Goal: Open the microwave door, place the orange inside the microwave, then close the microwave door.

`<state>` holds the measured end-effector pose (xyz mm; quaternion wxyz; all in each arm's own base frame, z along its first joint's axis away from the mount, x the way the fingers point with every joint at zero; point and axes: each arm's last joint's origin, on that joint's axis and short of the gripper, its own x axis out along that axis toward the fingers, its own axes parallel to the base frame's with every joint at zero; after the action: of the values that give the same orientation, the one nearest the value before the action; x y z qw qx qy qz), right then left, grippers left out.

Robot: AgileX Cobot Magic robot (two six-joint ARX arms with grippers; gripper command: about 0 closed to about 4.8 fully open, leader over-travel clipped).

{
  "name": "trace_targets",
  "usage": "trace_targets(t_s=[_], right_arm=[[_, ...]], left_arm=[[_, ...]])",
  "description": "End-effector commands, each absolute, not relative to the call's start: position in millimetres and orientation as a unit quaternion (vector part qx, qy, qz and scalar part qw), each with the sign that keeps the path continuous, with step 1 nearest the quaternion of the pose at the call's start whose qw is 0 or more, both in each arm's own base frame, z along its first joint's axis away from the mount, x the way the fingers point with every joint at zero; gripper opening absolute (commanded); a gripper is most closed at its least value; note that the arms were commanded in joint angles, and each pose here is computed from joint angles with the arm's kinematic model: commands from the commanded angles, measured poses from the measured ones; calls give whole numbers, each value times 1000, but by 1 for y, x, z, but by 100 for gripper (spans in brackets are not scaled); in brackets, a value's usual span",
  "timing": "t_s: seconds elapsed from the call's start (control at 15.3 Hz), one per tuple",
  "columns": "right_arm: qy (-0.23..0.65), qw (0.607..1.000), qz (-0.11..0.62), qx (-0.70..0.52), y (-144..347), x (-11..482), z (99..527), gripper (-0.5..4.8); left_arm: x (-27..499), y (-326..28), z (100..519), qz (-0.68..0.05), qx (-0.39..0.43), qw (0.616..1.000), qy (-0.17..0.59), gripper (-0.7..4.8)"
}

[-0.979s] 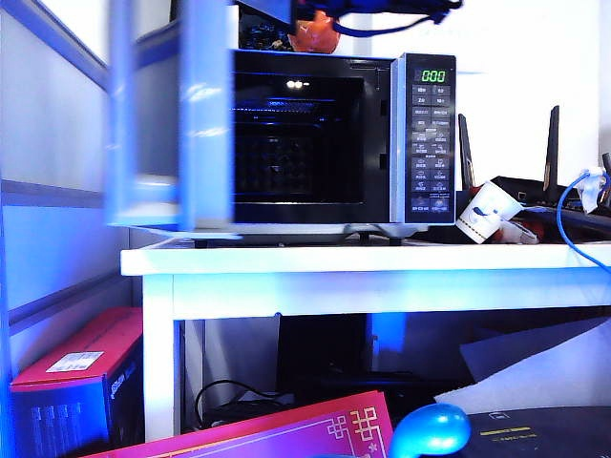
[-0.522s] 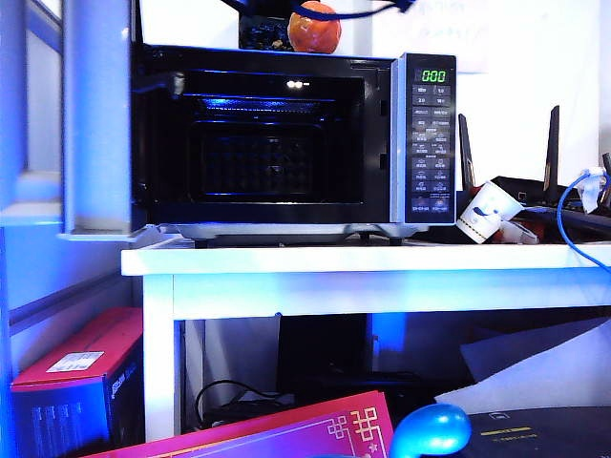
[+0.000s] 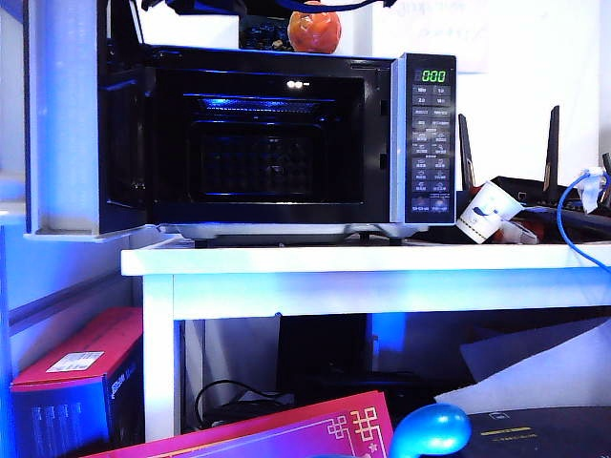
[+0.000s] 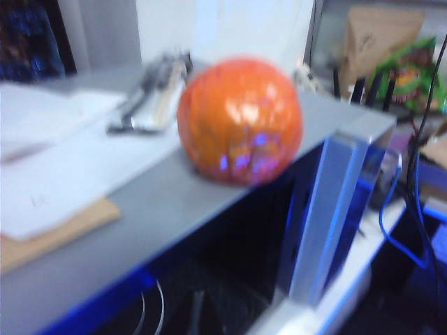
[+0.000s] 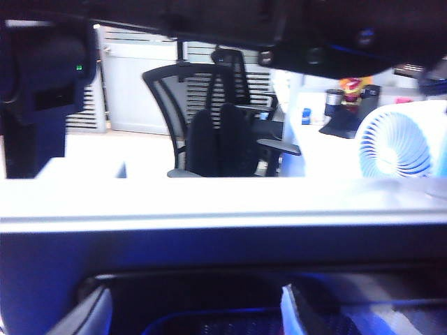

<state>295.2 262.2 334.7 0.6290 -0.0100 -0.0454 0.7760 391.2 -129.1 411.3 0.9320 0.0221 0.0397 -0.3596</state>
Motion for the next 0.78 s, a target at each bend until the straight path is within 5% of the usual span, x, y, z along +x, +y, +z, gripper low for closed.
trace_targets(t_s=[0.07,0.78], right_arm=[[-57,626,777,-12,262,293,340,323],[-51,623,780,-13,245,301,344,324]], left_arm=[[390,-130,402,-368,57,926,69,-5],[400,-134,379,-391,53,911,116,-5]])
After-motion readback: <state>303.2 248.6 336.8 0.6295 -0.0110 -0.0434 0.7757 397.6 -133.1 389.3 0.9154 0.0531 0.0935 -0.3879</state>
